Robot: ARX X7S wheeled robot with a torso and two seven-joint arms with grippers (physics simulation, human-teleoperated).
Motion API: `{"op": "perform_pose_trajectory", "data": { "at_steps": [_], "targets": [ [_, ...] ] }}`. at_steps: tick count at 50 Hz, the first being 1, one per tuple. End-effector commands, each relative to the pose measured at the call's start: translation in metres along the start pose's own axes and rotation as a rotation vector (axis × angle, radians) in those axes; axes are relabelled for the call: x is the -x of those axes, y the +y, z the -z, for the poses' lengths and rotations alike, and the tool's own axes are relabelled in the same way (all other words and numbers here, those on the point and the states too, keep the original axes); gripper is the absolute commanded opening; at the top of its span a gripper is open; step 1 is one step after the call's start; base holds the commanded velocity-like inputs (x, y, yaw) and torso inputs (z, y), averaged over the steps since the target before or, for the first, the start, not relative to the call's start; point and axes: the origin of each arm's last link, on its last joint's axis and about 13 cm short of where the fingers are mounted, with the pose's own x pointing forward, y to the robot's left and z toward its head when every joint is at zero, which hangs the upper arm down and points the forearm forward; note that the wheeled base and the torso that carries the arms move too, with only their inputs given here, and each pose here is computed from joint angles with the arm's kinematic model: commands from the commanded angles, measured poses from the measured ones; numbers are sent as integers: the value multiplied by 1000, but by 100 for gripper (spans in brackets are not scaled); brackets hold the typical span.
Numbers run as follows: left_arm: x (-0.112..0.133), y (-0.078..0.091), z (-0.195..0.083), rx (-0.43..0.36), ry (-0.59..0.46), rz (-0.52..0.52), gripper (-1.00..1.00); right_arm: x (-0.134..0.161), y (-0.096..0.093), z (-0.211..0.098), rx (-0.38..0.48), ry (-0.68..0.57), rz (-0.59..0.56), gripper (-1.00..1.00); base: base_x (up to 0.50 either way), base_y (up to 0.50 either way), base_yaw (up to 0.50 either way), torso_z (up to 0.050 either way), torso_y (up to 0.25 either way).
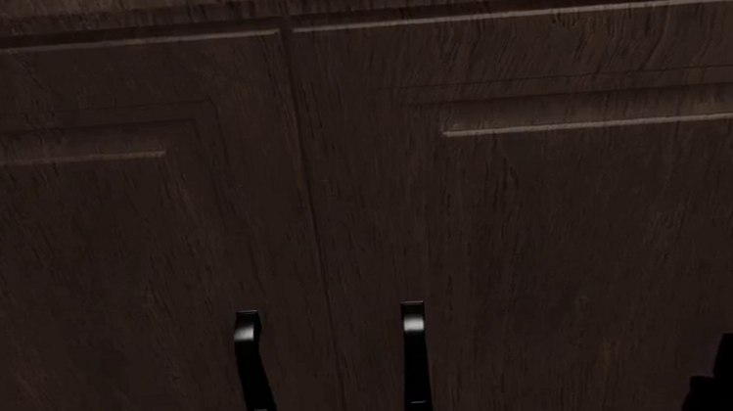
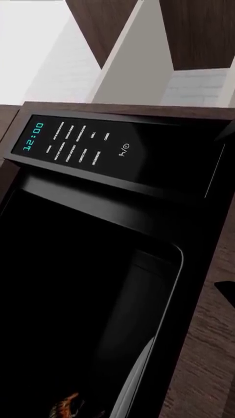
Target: Pick the lobster from the counter and place it in the microwave.
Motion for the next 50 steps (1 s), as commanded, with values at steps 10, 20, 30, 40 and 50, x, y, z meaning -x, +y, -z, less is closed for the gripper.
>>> {"op": "perform_pose_trajectory", "data": {
  "at_steps": [10, 20, 30, 40, 50],
  "targets": [
    [0, -4, -21, -25, -202, 22, 100, -2, -4, -2, 4, -35, 12, 100, 0, 0, 0, 0, 0],
    [2, -4, -32, -28, -347, 16, 100, -1, -4, -2, 2, -38, 13, 100, 0, 0, 0, 0, 0],
    [5, -2, -46, -4, -527, -25, 100, -2, -3, -2, 0, -39, 12, 100, 0, 0, 0, 0, 0],
    [14, -3, -57, 3, -595, -26, 100, -3, -4, -3, 0, -46, 13, 100, 0, 0, 0, 0, 0],
    [23, -4, -67, 16, -650, -23, 100, -4, -6, -5, 0, -53, 15, 100, 0, 0, 0, 0, 0]
  ]
}}
